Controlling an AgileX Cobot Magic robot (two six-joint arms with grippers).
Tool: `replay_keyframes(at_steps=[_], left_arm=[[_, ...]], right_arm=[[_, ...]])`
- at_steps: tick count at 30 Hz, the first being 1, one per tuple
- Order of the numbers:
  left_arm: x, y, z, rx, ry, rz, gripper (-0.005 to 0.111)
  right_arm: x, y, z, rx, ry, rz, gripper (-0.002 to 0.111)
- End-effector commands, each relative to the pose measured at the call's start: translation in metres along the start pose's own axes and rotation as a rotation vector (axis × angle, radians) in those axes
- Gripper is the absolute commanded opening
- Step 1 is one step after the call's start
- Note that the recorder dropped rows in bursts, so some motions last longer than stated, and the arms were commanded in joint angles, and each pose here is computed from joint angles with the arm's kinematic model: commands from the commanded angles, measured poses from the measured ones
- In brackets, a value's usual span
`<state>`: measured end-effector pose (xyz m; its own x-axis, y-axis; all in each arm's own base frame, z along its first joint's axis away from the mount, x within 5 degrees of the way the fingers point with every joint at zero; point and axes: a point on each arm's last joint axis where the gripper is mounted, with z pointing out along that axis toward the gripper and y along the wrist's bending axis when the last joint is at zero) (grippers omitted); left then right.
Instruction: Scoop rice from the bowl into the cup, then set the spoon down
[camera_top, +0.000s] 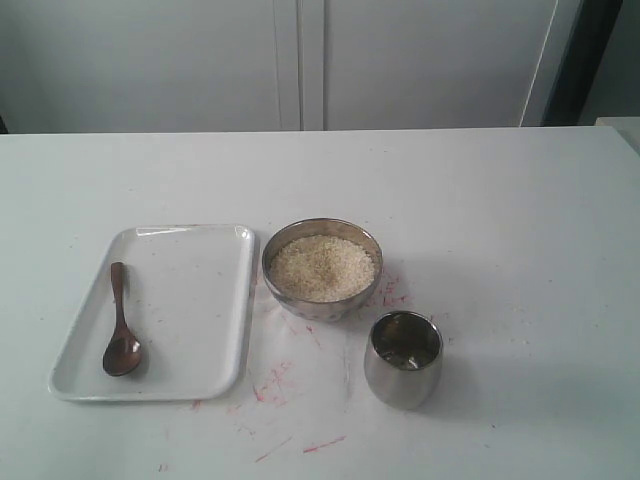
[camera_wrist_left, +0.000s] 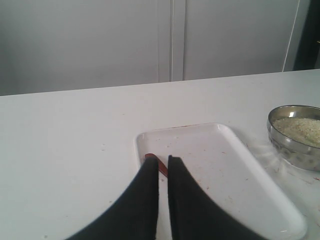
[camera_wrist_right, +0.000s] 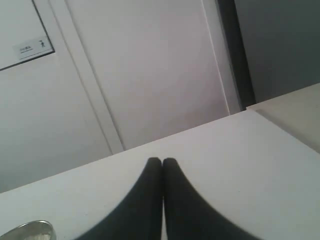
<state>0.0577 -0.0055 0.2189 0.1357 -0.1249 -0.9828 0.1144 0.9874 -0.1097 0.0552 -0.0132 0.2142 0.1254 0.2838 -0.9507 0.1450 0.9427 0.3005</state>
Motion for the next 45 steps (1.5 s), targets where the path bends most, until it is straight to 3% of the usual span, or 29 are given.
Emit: replay_keyframes(at_steps=[1,30,38,45], left_arm=[[-0.002,0.000,0.000,-0.001,-0.012,-0.005,0.014],[-0.002,-0.001,0.000,0.012,-0.011,-0.007,0.014],[-0.002,-0.001,0.000,0.012,-0.011,-0.007,0.014],[-0.002,-0.001,0.000,0.012,-0.011,-0.007,0.014]], right_arm=[[0.001,-0.002,-0.001,0.030,-0.010,-0.019,0.000],[0.001,-0.001,-0.001,0.020,-0.008,-0.014,0.000],[0.007,0.015,-0.002,-0.164,0.035,-0.273,0.000],[0.010,0.019,-0.003,-0.218,0.054,-0.290,0.000]])
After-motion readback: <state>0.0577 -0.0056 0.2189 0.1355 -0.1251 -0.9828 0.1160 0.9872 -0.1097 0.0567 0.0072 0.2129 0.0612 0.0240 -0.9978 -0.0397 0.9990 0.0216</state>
